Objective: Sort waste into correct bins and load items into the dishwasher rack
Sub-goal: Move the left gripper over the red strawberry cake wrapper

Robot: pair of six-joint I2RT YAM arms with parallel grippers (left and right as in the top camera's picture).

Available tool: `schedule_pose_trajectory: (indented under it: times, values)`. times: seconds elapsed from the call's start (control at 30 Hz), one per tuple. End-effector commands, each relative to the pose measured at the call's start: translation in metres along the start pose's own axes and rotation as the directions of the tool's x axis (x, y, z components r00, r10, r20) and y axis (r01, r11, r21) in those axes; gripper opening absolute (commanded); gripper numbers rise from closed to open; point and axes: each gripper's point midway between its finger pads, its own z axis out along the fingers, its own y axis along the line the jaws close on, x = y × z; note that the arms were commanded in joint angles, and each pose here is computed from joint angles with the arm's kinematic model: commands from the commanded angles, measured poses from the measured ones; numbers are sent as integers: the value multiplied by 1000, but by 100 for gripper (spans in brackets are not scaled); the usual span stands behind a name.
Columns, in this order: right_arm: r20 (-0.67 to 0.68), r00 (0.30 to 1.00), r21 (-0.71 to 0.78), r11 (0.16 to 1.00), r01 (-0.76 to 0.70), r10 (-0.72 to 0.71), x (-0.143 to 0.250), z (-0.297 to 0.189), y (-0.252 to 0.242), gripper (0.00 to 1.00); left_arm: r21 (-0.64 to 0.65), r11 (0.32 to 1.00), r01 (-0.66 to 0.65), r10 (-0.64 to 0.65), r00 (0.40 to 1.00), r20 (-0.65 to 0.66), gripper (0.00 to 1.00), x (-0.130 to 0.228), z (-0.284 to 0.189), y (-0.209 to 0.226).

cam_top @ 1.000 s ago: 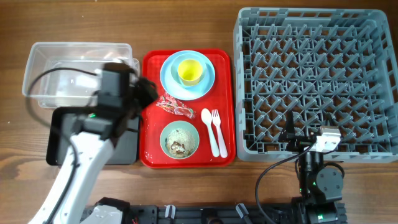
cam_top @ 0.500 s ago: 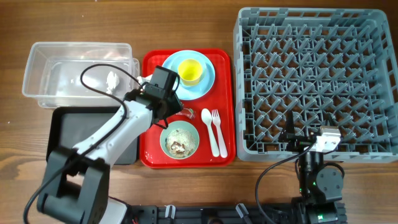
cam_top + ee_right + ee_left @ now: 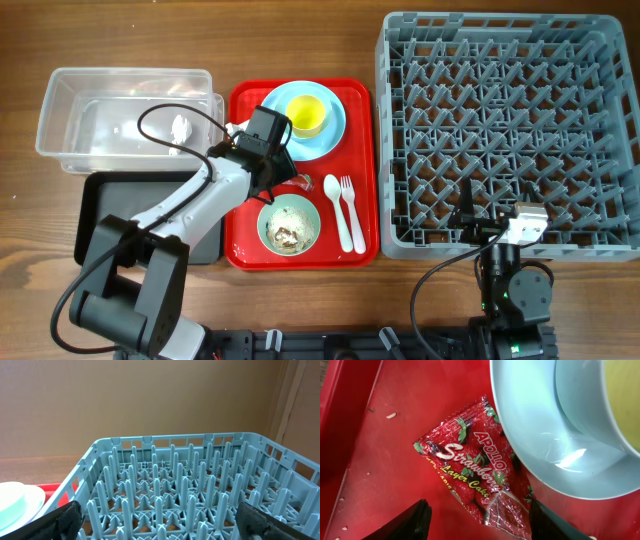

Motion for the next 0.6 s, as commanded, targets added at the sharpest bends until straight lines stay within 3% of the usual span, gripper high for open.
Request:
schedule_pose_trajectory:
  times: [0.0,0.37,0.47,0.57]
  values:
    - [9,1000,12,1000,-13,13,-2,0,-2,100,-12,1000,-6,5,1000,-26,63,9,9,0]
    - [9,1000,12,1000,-14,13,-2,0,-2,100,-56,998,-17,15,999,-44,61,16,28,6]
    - [9,1000,12,1000,-14,13,-2,0,-2,100,-81,997,-19,17,999,-27,50,13,30,11]
    - [9,1000,12,1000,-14,14,-2,0,-2,100,-82,996,-22,20,1000,-24,30,12,29,11]
